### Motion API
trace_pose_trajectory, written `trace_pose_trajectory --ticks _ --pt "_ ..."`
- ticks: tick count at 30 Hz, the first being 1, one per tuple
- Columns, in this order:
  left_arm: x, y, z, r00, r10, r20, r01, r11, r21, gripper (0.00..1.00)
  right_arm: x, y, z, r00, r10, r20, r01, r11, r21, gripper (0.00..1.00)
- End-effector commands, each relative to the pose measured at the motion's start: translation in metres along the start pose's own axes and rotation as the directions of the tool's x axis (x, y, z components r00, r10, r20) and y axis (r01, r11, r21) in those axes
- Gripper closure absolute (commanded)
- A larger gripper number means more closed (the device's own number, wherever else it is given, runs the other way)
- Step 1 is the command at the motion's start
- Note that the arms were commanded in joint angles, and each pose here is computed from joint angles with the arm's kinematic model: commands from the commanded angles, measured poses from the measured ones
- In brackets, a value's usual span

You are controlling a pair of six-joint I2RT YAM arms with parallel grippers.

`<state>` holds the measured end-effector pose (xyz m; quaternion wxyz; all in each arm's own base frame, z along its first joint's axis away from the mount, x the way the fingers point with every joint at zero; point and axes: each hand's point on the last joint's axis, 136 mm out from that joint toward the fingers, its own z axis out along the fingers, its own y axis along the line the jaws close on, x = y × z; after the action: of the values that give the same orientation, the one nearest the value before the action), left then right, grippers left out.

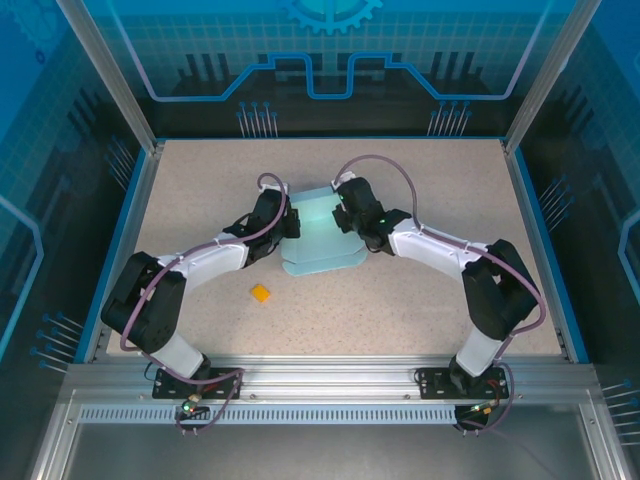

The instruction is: Fold the paper box

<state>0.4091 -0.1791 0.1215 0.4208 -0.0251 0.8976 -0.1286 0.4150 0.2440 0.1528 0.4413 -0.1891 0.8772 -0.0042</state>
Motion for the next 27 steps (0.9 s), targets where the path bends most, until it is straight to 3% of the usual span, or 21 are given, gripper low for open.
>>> trace_pose_trajectory --ticks 1,10,27 --pt "0.001 -0.022 -0.004 1.0 0.017 -0.01 -0.016 0.996 0.09 1.0 0.001 -0.02 0.007 1.0 0.017 -0.02 -0.014 0.991 0.132 0.83" --pt "0.0 -0.022 -0.003 1.0 0.014 -0.01 -0.013 0.996 0.087 1.0 0.019 -0.039 0.015 0.995 0.006 -0.103 0.022 0.963 0.268 0.85" --pt "0.0 -0.021 0.0 1.0 0.006 -0.017 -0.004 0.997 0.078 1.0 0.037 -0.067 0.021 0.96 -0.111 -0.255 0.221 0.862 0.457 0.88"
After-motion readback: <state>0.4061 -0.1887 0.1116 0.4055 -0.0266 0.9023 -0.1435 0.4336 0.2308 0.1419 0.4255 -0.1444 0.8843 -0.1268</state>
